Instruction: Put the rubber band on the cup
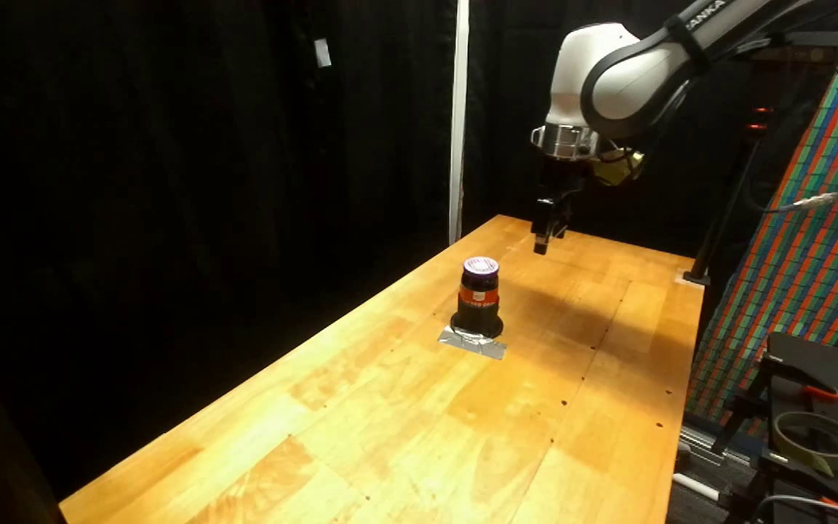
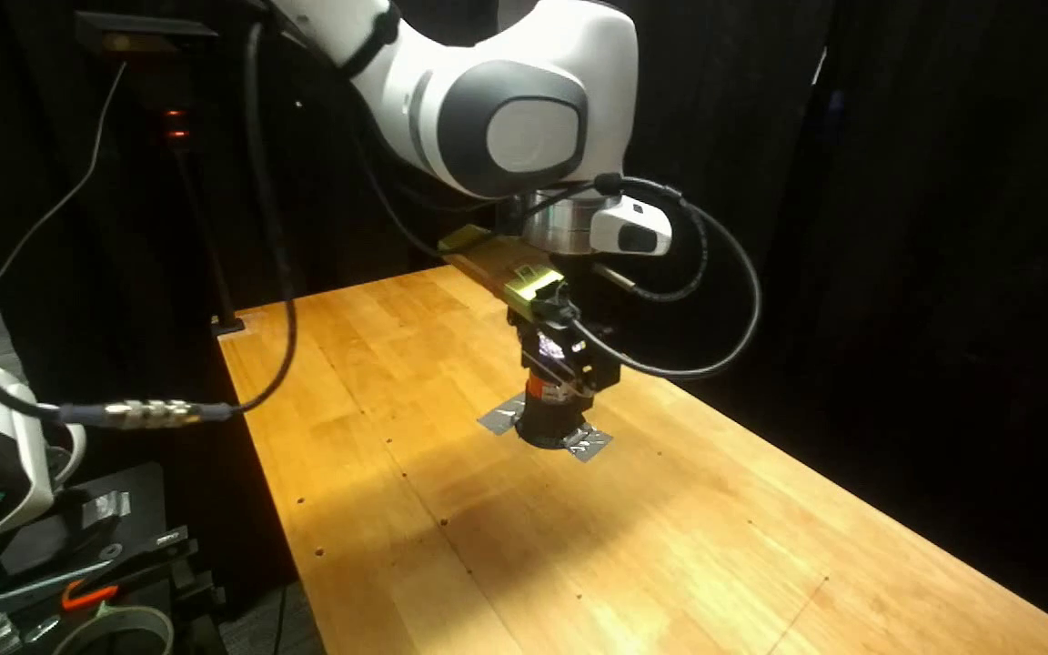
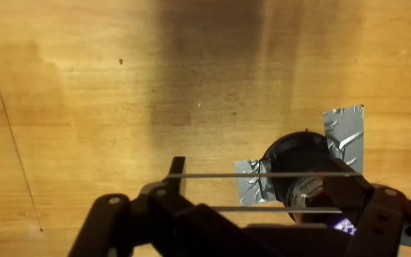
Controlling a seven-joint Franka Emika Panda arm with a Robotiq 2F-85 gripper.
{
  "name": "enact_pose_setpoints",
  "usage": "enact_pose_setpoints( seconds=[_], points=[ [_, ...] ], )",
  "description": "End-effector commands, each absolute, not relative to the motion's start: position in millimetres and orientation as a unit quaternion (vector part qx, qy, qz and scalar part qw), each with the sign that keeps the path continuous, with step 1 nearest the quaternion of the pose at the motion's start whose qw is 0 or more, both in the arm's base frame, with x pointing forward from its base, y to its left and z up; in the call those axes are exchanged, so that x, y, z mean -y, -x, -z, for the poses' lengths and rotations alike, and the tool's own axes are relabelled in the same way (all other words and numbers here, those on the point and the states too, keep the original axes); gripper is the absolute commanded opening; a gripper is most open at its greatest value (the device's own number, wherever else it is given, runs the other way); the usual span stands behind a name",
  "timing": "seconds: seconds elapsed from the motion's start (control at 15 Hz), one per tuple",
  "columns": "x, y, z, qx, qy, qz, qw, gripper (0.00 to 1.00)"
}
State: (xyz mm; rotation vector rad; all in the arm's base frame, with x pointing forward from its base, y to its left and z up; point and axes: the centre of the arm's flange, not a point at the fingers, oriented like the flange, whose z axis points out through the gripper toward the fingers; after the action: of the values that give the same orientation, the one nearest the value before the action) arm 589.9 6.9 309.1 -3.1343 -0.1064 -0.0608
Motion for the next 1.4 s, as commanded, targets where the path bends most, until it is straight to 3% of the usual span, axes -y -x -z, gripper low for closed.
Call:
enact_pose_setpoints(
  seconds=[0.0, 0.6, 1.07, 1.33],
  points=[
    [-23, -668, -298, 0.025, 0.998, 0.044, 0.026, 1.0],
    [-79, -722, -282, 0.02, 0.996, 0.025, 0.088, 1.0],
    [-107, -722, -255, 0.031, 0.996, -0.021, 0.078, 1.0],
    [-108, -713, -247, 0.067, 0.996, -0.053, 0.038, 1.0]
  ],
)
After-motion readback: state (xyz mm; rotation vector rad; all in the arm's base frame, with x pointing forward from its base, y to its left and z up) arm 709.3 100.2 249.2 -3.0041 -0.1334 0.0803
